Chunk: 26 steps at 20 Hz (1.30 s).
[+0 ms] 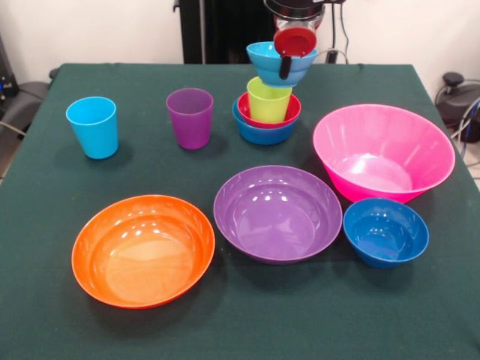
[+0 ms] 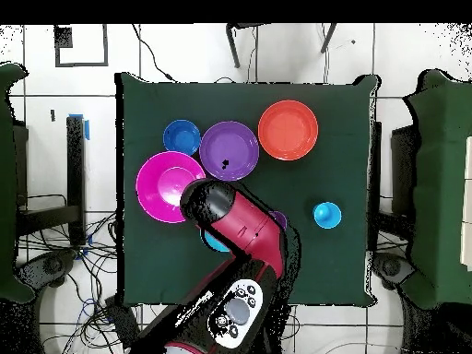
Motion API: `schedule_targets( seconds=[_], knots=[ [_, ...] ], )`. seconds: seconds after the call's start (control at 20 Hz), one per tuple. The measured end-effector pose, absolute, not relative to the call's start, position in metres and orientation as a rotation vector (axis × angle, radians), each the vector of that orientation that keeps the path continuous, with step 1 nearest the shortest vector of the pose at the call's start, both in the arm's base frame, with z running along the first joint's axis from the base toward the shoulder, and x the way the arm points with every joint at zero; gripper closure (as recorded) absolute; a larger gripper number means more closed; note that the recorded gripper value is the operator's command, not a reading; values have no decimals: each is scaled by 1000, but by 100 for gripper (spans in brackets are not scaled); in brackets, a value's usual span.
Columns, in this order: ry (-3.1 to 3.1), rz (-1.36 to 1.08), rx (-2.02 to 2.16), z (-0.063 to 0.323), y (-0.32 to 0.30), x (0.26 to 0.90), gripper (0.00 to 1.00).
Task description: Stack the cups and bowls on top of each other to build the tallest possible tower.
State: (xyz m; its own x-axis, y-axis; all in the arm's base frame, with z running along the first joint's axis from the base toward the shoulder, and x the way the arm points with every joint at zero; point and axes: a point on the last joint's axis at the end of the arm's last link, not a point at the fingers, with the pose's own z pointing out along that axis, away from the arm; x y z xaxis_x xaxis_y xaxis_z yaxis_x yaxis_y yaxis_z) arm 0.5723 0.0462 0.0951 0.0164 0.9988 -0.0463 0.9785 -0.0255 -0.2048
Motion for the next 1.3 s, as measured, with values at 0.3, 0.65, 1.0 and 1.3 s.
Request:
schedule_targets(
  seconds=[0.3,0.65,1.0,1.3],
  knots=[
    [-2107,271,-2155,94,46,572,100],
    [-2097,287,-2152,88,43,568,100],
    [-2093,296,-2151,86,42,567,100],
    [-2086,316,-2146,79,41,563,100]
  ],
)
